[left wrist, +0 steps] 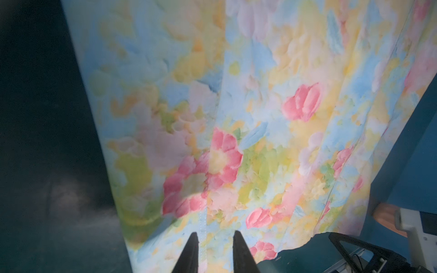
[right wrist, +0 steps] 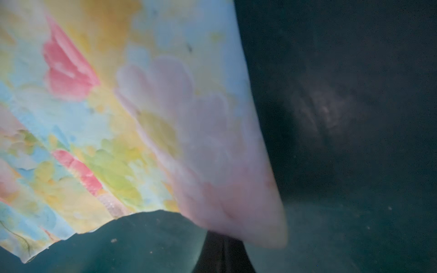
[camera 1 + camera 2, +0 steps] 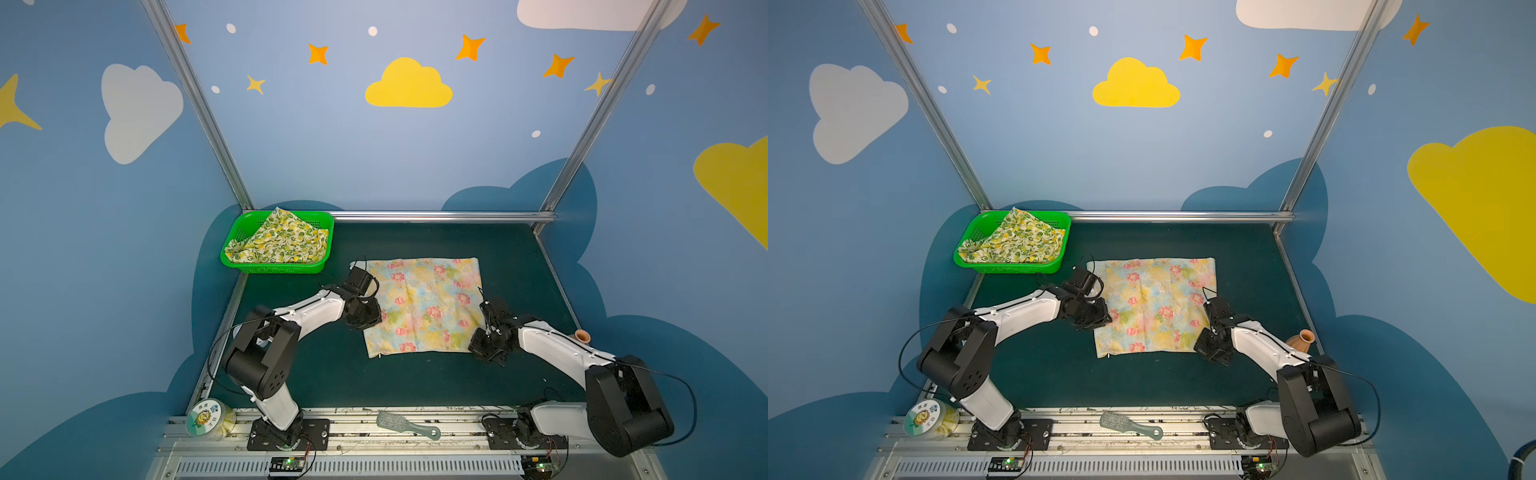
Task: Fold and stack skirts
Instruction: Rotate the skirt at the top-center of the table.
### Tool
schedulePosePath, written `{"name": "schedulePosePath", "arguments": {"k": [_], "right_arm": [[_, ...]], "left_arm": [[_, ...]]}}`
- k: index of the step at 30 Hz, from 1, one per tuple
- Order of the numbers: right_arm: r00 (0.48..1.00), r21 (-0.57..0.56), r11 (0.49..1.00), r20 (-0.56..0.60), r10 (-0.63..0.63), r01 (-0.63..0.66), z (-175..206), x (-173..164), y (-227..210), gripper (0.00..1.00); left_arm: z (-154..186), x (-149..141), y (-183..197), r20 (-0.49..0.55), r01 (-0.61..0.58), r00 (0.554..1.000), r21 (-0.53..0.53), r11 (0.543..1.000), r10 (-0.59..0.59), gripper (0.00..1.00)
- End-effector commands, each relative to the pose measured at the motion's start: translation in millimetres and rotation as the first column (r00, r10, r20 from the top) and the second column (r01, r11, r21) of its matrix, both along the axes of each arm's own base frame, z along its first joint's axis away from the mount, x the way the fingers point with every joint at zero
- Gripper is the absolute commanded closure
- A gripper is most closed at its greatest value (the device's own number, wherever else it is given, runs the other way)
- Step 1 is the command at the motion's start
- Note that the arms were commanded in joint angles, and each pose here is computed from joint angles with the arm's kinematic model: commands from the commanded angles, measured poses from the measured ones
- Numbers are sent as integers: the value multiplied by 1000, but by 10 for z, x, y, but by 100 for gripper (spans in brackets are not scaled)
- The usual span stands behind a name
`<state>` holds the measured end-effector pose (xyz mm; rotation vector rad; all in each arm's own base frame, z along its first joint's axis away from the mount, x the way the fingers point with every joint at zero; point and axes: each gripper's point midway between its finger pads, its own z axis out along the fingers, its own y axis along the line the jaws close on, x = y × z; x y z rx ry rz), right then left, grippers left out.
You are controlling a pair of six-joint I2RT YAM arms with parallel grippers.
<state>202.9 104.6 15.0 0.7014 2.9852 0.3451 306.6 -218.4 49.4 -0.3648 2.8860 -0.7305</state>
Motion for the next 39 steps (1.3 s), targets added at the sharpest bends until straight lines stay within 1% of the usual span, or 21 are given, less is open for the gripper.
{"name": "schedulePosePath", "arguments": {"k": [1,3,6,7,11,14,19,26,29,32,39], "right_arm": [[999,-20,999,23,-29,29,-23,130,-41,100],[999,-37,999,37,-39,40,-30,214,-75,100],[998,-43,998,49,-50,52,-72,312,-96,100],[996,-38,998,72,-49,52,-11,440,-72,100],[995,-52,997,85,-44,49,-7,713,-92,100],[995,-46,998,92,-44,48,-23,947,-91,100],[994,-42,998,98,-44,49,-75,1293,-104,100],[991,31,999,130,-13,9,-64,1737,-10,100],[990,54,999,144,-8,0,-7,1816,29,100],[988,68,998,155,-12,1,79,1782,44,100],[985,89,996,168,-31,16,268,1417,0,100]], "left_arm": [[63,-18,37,6,0,1000,-2,1000,0,73],[38,-41,63,4,0,1000,9,1000,0,73],[-91,-102,103,-22,-10,1000,23,1000,10,73],[-127,-124,113,-30,-17,999,23,1000,18,74],[-198,-147,131,-29,-41,999,15,999,42,74],[-273,-163,94,-44,-36,998,15,999,37,74],[-341,-126,-20,-40,-26,999,9,1000,27,75],[-429,-137,-213,-63,3,998,-3,1000,-3,77],[-443,-157,-327,-73,21,997,-15,1000,-22,78],[-475,-199,-436,-83,51,995,-13,999,-52,78],[-578,-319,-711,-128,102,986,-54,993,-108,79]]}}
